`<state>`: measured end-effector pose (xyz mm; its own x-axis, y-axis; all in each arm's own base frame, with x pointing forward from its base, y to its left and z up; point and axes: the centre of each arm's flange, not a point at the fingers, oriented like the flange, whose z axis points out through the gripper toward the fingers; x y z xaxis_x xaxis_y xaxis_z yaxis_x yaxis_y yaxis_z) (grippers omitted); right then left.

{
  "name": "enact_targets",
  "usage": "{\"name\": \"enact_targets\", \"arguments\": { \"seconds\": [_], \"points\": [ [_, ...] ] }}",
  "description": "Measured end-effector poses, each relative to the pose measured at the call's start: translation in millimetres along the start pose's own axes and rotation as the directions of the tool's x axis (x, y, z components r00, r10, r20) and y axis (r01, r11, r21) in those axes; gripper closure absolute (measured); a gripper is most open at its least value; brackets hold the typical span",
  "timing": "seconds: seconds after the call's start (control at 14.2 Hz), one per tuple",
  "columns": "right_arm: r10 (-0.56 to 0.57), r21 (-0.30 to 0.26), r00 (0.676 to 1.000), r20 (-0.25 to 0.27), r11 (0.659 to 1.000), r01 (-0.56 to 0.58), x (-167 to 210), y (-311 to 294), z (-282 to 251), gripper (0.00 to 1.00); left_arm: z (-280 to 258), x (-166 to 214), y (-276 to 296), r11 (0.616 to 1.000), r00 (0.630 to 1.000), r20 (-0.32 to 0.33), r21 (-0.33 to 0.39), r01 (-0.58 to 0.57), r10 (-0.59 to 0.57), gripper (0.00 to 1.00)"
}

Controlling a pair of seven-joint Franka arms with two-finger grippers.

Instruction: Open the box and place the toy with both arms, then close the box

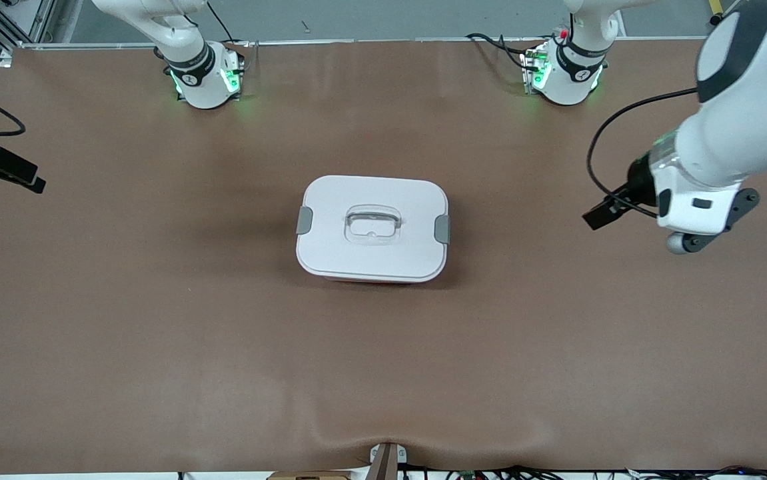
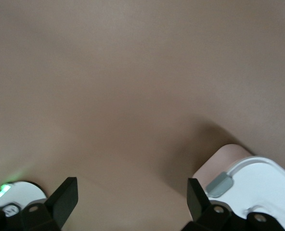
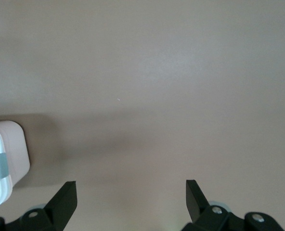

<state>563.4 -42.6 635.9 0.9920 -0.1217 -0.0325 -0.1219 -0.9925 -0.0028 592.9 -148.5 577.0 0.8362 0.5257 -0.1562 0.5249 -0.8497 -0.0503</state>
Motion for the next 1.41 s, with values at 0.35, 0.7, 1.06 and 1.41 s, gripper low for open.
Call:
{"name": "enact_targets", "arguments": {
  "seconds": [0.35,0.7,1.06,1.41],
  "points": [
    [-0.027,0.0,0.999,0.018,1.0,0.027,-0.2,-1.2,3.6,0.0,-16.0,10.3,-29.6,0.983,0.983,0.018,0.015,-0.182,0.182,0.0],
    [-0.046,0.0,0.997,0.055,0.999,0.046,-4.9,-7.2,6.2,0.0,-23.2,18.9,-57.9,0.96,0.96,0.048,0.032,-0.277,0.275,0.0],
    [-0.046,0.001,0.997,0.06,0.999,0.046,-7.7,-6.8,3.2,0.0,-55.6,1.2,-83.5,0.918,0.92,0.011,0.067,-0.392,0.392,0.0],
    [-0.046,0.001,0.997,0.056,0.999,0.046,-7.7,-6.7,1.1,0.0,-59.5,-6.8,-117.7,0.877,0.882,0.011,0.099,-0.47,0.472,0.0]
  ]
}}
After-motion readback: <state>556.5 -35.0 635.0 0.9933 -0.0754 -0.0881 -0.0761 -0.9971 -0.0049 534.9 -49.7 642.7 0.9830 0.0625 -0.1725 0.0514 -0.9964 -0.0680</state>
